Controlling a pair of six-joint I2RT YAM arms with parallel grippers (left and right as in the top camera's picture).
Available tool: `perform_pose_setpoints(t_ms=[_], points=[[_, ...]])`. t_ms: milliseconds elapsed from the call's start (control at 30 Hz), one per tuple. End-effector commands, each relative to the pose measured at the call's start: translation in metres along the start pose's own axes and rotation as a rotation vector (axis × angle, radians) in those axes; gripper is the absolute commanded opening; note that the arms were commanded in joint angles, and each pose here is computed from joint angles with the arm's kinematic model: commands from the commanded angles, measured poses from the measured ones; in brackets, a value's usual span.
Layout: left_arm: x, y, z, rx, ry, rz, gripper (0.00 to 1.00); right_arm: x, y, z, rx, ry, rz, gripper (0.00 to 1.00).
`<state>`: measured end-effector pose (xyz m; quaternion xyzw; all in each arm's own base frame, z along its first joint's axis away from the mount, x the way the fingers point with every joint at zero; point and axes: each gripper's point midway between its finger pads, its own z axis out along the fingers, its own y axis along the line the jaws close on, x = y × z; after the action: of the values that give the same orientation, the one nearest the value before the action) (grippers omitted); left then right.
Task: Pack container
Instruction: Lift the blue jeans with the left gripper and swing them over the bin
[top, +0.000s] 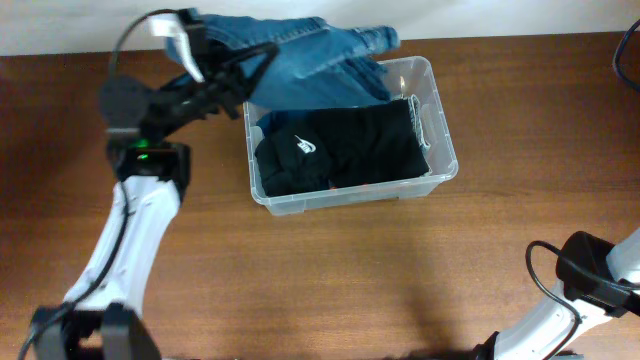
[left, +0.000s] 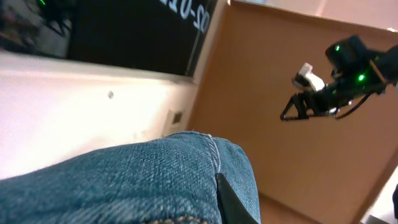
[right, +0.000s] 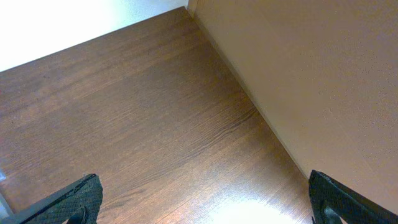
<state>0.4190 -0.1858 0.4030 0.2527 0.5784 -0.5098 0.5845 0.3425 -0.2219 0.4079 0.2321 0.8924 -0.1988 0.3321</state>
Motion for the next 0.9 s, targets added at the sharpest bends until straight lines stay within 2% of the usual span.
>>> perform_pose_setpoints(t_ms=[0,267,467,633,867], points=[[-0.021,-0.024,0.025,0.079,-0.044,0.098,0.0,0.002,-0.002,0.001,0.009,0.009,0.001,0.99],[-0.013,-0.065,0.069,0.294,-0.009,0.161,0.01,0.002,-0.002,0.001,0.009,0.009,0.001,0.98],[-0.013,-0.079,0.091,0.364,-0.015,0.211,0.0,0.002,-0.002,0.001,0.009,0.009,0.001,0.98],[0.002,-0.073,0.102,0.382,-0.005,0.247,0.0,0.002,-0.002,0.001,0.009,0.009,0.001,0.98],[0.033,-0.044,0.113,0.35,0.011,0.269,0.0,0.002,-0.002,0.001,0.009,0.009,0.001,0.98]])
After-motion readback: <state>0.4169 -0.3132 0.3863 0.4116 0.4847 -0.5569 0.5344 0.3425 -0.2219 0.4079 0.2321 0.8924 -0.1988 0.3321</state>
